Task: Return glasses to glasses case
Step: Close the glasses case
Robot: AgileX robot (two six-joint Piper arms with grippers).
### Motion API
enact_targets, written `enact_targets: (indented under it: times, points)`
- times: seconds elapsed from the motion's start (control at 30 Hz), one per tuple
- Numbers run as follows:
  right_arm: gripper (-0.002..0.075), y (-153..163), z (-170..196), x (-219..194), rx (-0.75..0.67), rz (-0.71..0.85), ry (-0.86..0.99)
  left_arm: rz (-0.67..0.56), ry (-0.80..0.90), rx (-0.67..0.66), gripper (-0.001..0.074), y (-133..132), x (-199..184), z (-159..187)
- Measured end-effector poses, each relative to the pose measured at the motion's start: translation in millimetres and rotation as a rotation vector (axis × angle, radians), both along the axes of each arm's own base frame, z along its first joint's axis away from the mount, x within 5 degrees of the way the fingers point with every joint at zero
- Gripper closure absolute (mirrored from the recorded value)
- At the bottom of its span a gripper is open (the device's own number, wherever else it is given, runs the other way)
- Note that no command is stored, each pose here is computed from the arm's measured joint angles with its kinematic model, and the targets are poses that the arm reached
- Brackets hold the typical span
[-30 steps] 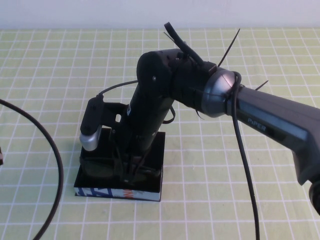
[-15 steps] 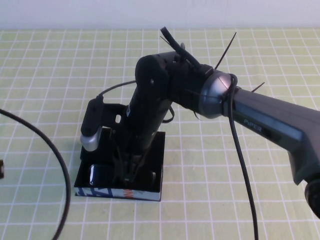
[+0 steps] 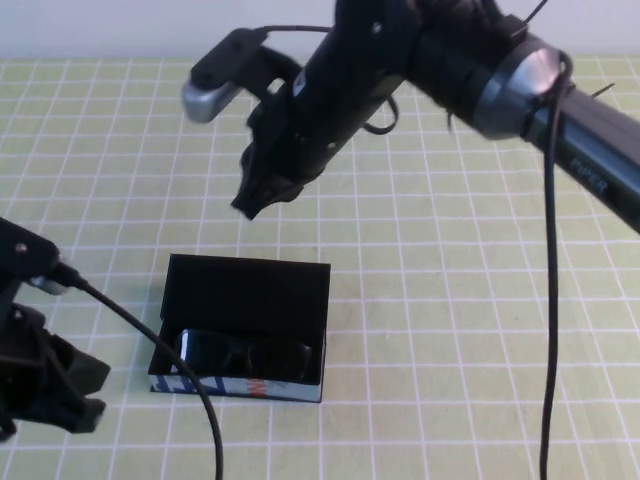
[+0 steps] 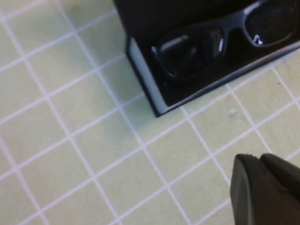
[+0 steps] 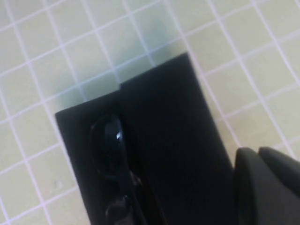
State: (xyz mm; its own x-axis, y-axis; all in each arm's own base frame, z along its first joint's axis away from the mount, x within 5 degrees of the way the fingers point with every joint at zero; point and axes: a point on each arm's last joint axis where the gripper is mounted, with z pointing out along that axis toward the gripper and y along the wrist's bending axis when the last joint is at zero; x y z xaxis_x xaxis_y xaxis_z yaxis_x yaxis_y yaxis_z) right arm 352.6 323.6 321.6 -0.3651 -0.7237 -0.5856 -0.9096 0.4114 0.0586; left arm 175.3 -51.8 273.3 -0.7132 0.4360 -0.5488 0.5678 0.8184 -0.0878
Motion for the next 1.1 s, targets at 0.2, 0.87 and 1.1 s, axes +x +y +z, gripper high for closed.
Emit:
enact_targets:
  times: [0.2,0.87,1.1]
  points:
    - [0.0741,-30.5,-11.1,28.7,0.015,-0.125,0.095,-0.067,-0.027,-0.003,0.0738,-17.5,10.4,-17.8]
    - [0.0742,-36.1,-112.2,75.0,0.151,-0.188,0.413,-0.108,0.177,0.04,0.0738,-62.5,48.3,-99.2]
    - [0.0742,-33.5,-110.7,71.5,0.182,-0.164,0.452,-0.101,0.165,0.039,0.0738,-62.5,49.7,-99.3]
